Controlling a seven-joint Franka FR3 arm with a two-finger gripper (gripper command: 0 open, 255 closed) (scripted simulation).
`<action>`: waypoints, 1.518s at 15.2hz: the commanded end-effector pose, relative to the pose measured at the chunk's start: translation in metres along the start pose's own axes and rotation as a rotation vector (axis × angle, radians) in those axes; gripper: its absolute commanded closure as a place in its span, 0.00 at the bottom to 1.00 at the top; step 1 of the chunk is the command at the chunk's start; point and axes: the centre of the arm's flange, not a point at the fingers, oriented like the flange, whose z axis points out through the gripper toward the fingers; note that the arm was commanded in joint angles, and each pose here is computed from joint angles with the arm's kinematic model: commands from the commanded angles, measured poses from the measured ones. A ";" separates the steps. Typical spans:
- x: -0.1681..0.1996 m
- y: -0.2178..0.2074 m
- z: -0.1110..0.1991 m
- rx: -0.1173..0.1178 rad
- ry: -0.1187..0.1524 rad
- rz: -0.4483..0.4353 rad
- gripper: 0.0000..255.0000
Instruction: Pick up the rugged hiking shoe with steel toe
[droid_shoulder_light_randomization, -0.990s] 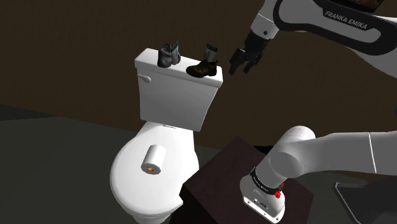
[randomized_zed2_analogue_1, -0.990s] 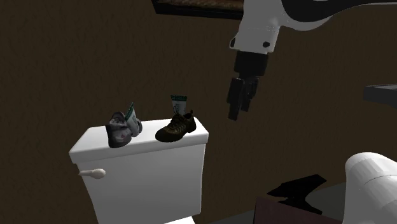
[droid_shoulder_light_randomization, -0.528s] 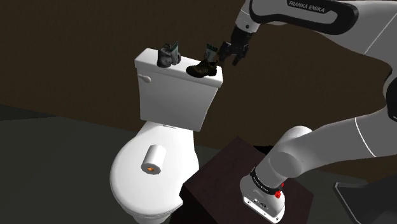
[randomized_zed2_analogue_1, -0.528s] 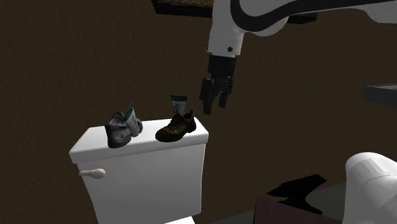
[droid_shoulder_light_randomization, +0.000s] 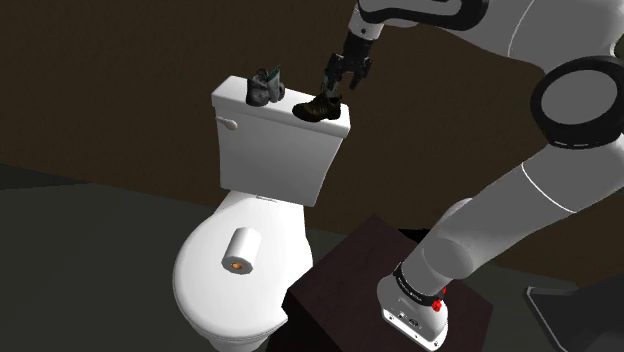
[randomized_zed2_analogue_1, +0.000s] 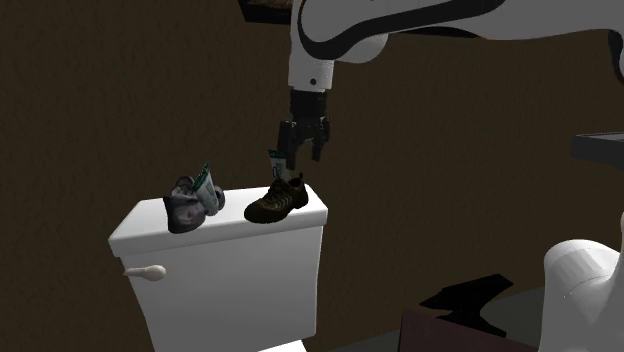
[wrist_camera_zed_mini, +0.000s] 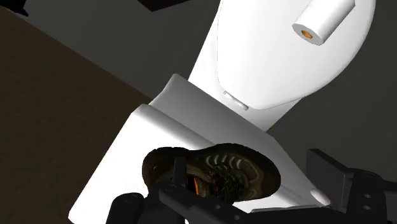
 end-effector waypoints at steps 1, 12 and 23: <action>0.027 0.004 0.008 -0.007 -0.002 0.007 0.00; 0.088 0.015 0.046 -0.022 -0.008 0.023 0.00; 0.088 0.015 0.060 -0.022 -0.008 0.023 1.00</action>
